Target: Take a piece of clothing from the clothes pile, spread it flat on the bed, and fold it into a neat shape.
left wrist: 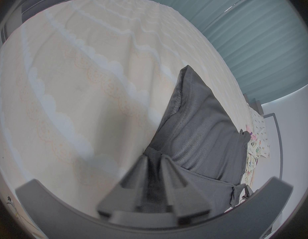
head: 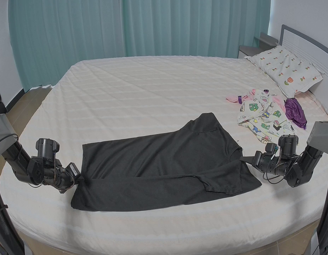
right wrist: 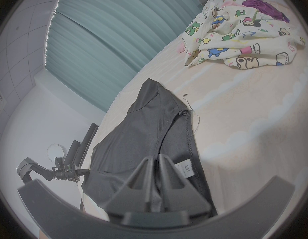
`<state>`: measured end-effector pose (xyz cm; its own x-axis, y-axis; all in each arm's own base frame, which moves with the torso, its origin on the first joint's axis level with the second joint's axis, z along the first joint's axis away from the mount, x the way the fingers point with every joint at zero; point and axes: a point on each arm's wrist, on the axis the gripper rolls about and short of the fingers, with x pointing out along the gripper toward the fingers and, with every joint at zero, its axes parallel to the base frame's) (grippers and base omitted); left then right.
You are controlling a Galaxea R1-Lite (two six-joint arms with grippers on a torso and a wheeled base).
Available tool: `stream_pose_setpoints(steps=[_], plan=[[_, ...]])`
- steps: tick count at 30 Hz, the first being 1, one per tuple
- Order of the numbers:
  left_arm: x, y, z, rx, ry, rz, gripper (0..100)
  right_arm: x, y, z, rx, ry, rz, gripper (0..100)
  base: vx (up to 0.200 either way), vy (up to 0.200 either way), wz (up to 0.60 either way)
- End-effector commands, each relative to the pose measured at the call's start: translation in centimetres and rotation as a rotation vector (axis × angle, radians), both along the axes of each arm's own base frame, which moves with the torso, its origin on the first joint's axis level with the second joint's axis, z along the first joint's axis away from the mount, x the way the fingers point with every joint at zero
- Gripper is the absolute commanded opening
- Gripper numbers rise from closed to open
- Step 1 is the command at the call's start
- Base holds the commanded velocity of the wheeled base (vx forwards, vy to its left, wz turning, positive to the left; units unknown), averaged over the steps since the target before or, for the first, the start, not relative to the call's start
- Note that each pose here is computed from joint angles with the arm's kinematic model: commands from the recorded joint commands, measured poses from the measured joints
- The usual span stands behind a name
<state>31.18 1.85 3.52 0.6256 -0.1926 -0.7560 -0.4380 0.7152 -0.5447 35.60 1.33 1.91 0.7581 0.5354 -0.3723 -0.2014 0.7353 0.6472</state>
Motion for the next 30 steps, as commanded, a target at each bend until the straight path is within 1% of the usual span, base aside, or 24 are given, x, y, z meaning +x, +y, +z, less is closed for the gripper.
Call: stream_pose_setpoints(steps=[1, 4, 5, 8, 9, 10, 11, 12, 15, 19, 22, 27, 30], plan=[[0.2, 0.0, -0.3, -0.003, 0.008, 0.000, 100, 0.2, 0.2, -0.6, 0.000, 0.008, 0.004, 100, 0.000, 0.000, 0.00], [0.2, -0.2, -0.4, -0.014, 0.014, 0.010, 100, 0.1, 0.1, 0.0, 0.002, -0.001, -0.018, 100, 0.000, 0.000, 0.00], [0.2, -0.2, -0.2, -0.027, 0.012, 0.028, 100, -0.1, -0.3, 1.0, 0.022, -0.010, -0.053, 100, 0.000, 0.000, 0.00], [0.1, 0.0, -0.1, -0.033, 0.011, 0.041, 100, -1.0, -0.4, 2.7, 0.083, -0.001, -0.105, 100, 0.000, 0.000, 0.00], [0.1, 0.0, 0.0, -0.034, 0.010, 0.044, 100, -1.1, -0.4, 2.9, 0.090, -0.001, -0.110, 100, 0.000, 0.000, 0.00], [0.0, 0.1, 0.3, -0.044, 0.003, 0.056, 100, -2.0, -0.2, 4.0, 0.121, 0.004, -0.152, 100, 0.000, 0.000, 0.00], [0.0, 0.1, 0.3, -0.044, 0.003, 0.056, 100, -2.0, -0.2, 4.0, 0.121, 0.004, -0.152, 100, 0.000, 0.000, 0.00], [-0.2, 0.4, 1.3, -0.068, -0.021, 0.088, 100, -3.1, 0.1, 4.7, 0.145, 0.023, -0.191, 100, 0.000, 0.000, 0.00], [-0.6, 0.9, 2.9, -0.126, -0.060, 0.141, 100, -4.8, 1.4, 5.4, 0.184, 0.059, -0.236, 100, 0.000, 0.000, 0.00], [-1.2, 1.2, 4.5, -0.191, -0.093, 0.184, 100, -7.0, 3.6, 5.0, 0.202, 0.139, -0.295, 100, 0.000, 0.000, 0.00], [-1.4, 1.5, 5.1, -0.241, -0.101, 0.237, 100, -8.0, 5.0, 3.7, 0.189, 0.206, -0.295, 100, 0.000, 0.000, 0.00], [-1.7, 1.5, 4.4, -0.246, -0.073, 0.241, 100, -8.2, 5.7, 2.1, 0.162, 0.259, -0.279, 100, 0.000, 0.000, 0.00], [-1.7, 1.5, 4.3, -0.246, -0.068, 0.242, 100, -8.0, 5.8, 1.3, 0.150, 0.280, -0.285, 100, 0.000, 0.000, 0.00]])
